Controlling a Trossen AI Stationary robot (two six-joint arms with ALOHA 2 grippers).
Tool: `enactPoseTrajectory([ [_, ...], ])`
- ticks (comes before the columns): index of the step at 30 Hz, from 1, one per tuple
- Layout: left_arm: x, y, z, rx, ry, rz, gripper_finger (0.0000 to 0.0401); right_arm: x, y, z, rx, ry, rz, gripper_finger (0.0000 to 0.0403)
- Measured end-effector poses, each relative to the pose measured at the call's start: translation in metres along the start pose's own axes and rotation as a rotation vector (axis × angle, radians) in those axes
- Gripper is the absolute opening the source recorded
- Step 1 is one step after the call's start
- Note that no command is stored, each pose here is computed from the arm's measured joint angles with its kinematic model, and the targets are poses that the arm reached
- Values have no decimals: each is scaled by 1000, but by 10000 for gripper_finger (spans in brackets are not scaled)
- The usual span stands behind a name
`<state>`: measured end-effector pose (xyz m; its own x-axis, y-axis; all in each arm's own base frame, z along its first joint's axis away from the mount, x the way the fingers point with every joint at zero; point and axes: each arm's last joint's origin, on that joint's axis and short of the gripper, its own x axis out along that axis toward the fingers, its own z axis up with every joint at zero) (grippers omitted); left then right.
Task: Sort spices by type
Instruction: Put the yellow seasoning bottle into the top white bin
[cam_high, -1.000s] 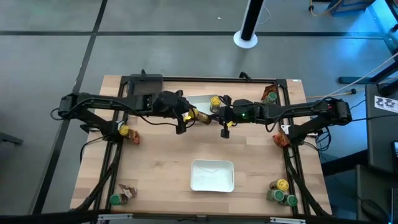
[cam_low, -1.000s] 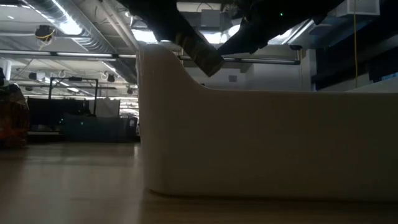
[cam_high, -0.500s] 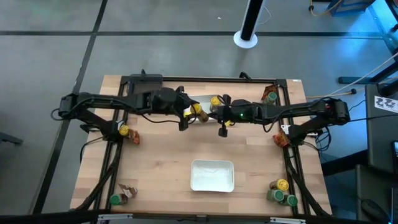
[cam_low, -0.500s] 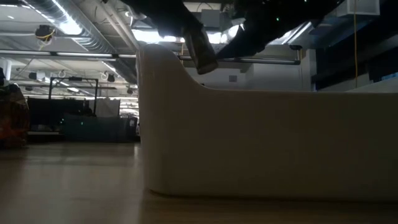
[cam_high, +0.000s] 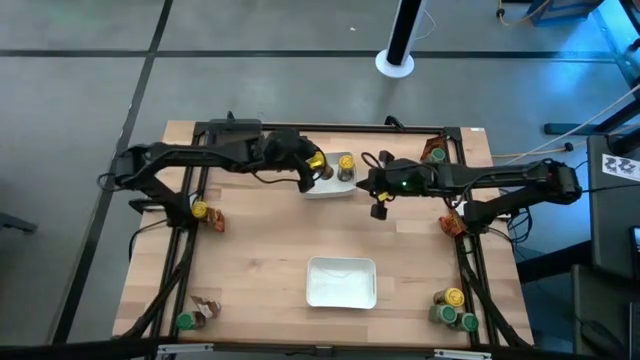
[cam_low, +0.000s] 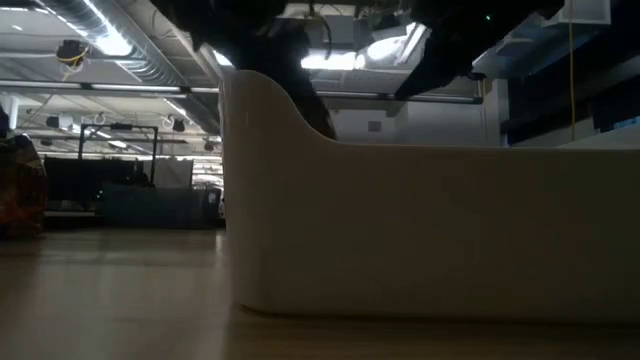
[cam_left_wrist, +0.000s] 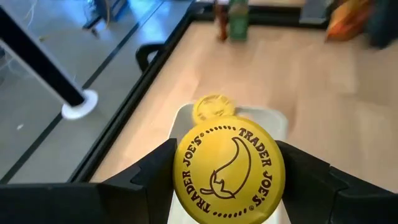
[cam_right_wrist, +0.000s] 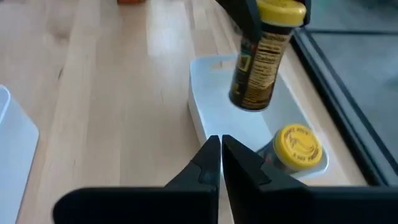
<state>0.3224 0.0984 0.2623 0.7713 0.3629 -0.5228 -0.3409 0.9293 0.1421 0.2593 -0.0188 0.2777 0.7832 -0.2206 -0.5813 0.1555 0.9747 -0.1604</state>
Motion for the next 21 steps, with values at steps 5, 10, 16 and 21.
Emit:
enactPoseTrajectory([
  [5,27,5,-10,17,44,18,216,1,1,-4,5,40,3,19],
  [10,48,9,-10,13,86,27,218,1,1,-4,6,42,10,19],
  [16,61,19,-6,1,141,42,219,1,1,-5,4,47,10,19],
  [21,73,23,-12,-38,144,14,220,1,1,-5,3,46,11,19],
])
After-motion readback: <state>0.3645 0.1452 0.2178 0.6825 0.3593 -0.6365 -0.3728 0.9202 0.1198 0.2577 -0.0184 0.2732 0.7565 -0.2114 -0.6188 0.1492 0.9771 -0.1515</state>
